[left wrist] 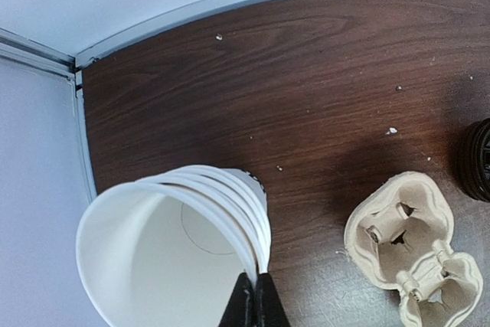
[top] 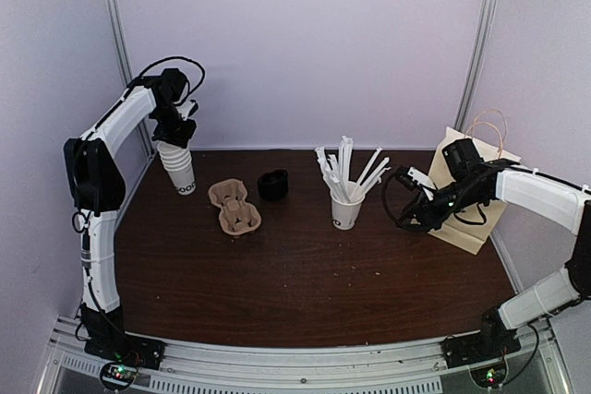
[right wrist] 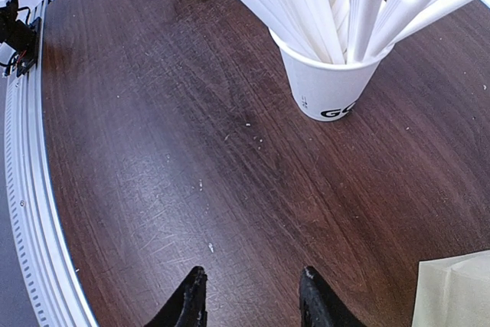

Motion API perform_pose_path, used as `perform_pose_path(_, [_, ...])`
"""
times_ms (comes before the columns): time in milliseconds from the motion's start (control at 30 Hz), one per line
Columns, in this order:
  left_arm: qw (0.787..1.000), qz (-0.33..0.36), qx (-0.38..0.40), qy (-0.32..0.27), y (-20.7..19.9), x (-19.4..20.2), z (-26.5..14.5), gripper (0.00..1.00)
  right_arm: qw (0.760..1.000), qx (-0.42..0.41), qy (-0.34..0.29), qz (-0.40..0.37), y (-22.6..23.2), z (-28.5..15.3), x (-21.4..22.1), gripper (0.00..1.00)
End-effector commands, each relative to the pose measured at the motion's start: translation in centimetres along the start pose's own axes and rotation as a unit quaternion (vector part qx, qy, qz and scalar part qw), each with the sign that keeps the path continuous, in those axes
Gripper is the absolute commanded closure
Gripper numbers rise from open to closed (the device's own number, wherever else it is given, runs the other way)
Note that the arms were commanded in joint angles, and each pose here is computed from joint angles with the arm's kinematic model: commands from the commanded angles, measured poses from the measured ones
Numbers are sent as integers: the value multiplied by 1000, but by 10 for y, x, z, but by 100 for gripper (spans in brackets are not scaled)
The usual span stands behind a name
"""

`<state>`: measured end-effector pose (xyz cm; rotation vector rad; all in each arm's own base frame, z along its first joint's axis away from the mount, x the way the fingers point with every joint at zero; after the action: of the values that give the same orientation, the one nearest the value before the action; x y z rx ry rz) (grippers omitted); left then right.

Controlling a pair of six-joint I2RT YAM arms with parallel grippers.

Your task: Pack the takeout coffee

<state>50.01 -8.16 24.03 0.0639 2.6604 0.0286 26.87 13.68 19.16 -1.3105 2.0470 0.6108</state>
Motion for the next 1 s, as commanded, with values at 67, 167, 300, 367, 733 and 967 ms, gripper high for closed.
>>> perform_pose_path(67, [1000,-6,-7,-29,7,-10,-22,100,1000,0,2,-2,-2,3,3,58])
perform_pose_path(167, [999,0,-16,-45,10,-12,-40,100,1000,-2,3,0,-2,4,3,58])
perform_pose_path(300, [995,15,-61,-77,15,-15,-66,100,1000,-3,3,1,-3,5,3,58])
perform_pose_path(367, [992,42,-90,-81,13,-13,-72,100,1000,-4,3,2,-3,6,3,58])
perform_pose_path(733, [984,41,-38,-170,-14,-12,-163,100,1000,0,6,1,-3,5,4,58])
perform_pose_path(967, [973,148,19,-177,-94,48,-205,100,1000,1,11,0,-5,6,6,58])
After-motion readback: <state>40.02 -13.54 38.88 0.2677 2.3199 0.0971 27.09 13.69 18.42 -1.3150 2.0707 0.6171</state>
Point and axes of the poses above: each gripper's point midway between its finger pads, its own z axis out along the fingers, its own y axis along the line the jaws close on, x = y × z, the point moved 6 cm from there along -z, back along the fingers, and after that the axes turned 11 degrees about -z, right-handed, at the moved point
